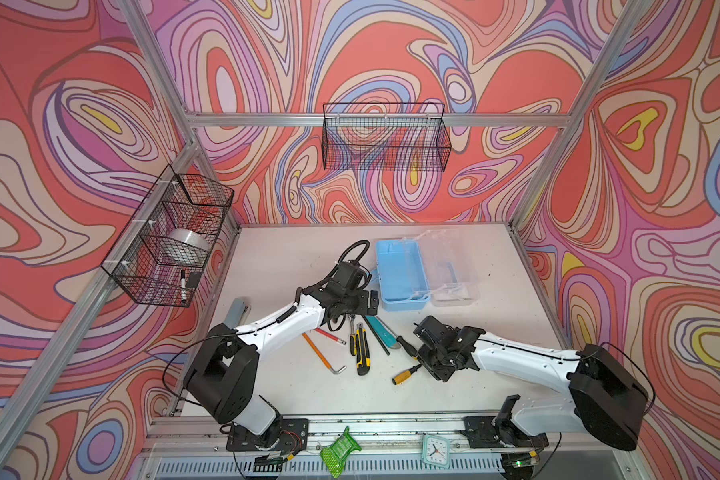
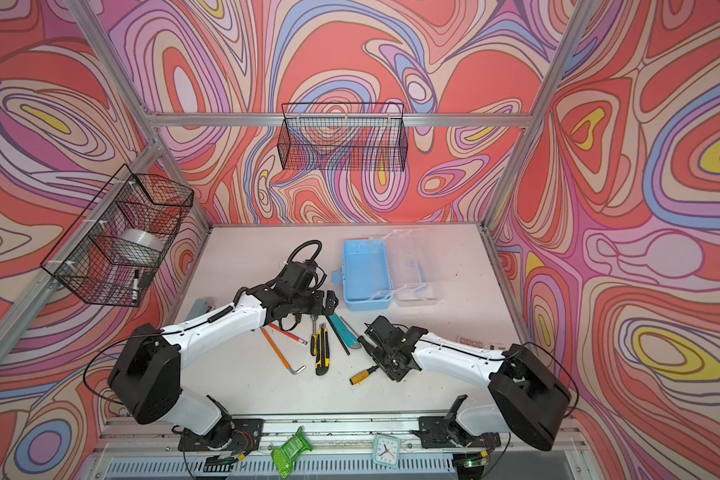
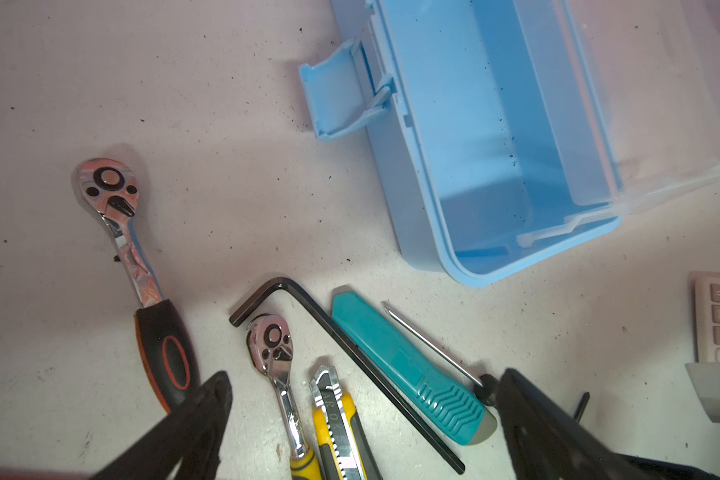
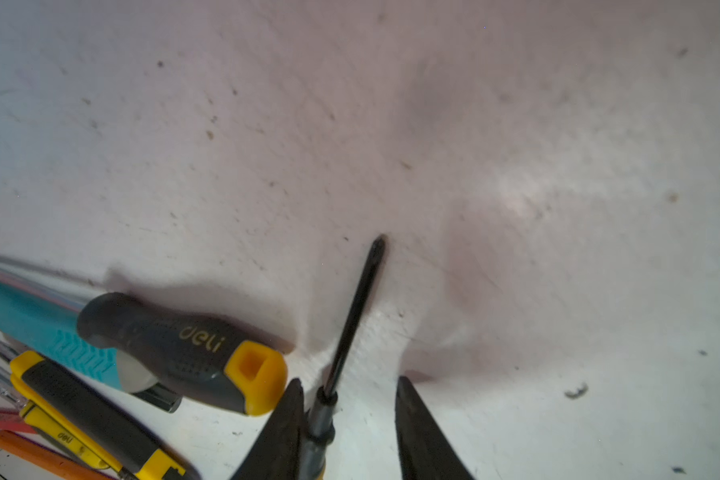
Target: Pack the tool kit
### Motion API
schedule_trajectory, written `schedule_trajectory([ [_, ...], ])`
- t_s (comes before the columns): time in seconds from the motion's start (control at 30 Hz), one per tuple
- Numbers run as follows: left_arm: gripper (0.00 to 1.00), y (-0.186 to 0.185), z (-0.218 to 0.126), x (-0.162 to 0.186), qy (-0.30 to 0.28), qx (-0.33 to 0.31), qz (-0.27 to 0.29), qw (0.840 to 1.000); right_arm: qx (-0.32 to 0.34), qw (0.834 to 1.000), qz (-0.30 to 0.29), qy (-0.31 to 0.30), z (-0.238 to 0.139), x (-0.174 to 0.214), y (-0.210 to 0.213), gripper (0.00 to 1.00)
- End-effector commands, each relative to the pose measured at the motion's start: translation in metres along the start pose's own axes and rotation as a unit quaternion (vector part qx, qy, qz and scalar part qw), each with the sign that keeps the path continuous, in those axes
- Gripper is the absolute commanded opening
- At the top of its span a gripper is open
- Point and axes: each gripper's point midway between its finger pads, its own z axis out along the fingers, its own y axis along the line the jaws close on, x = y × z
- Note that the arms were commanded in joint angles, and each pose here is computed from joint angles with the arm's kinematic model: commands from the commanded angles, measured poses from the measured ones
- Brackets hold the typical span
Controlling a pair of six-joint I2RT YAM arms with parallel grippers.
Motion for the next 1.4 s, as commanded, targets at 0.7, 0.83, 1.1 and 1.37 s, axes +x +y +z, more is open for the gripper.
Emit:
schedule_trajectory([
  [0.7, 1.00, 0.012, -0.005, 0.004, -0.013, -0.013, -0.002, 1.000, 0.070, 0.996, 0.047, 0.001, 0.023, -0.033, -0.031, 0.25],
  [0.83, 1.00, 0.016, -0.005, 0.006, -0.013, -0.017, -0.006, 1.000, 0.081, 0.996, 0.034, 0.007, 0.024, -0.038, -0.027, 0.20],
  [1.1, 1.00, 0.022, -0.009, 0.008, -0.017, -0.020, -0.013, 1.000, 0.098, 0.994, 0.028, 0.027, 0.035, -0.032, -0.032, 0.09],
  [1.37, 1.00, 0.028, -0.012, 0.009, -0.020, -0.023, -0.023, 0.999, 0.125, 0.992, 0.019, 0.023, 0.033, -0.039, -0.046, 0.00],
])
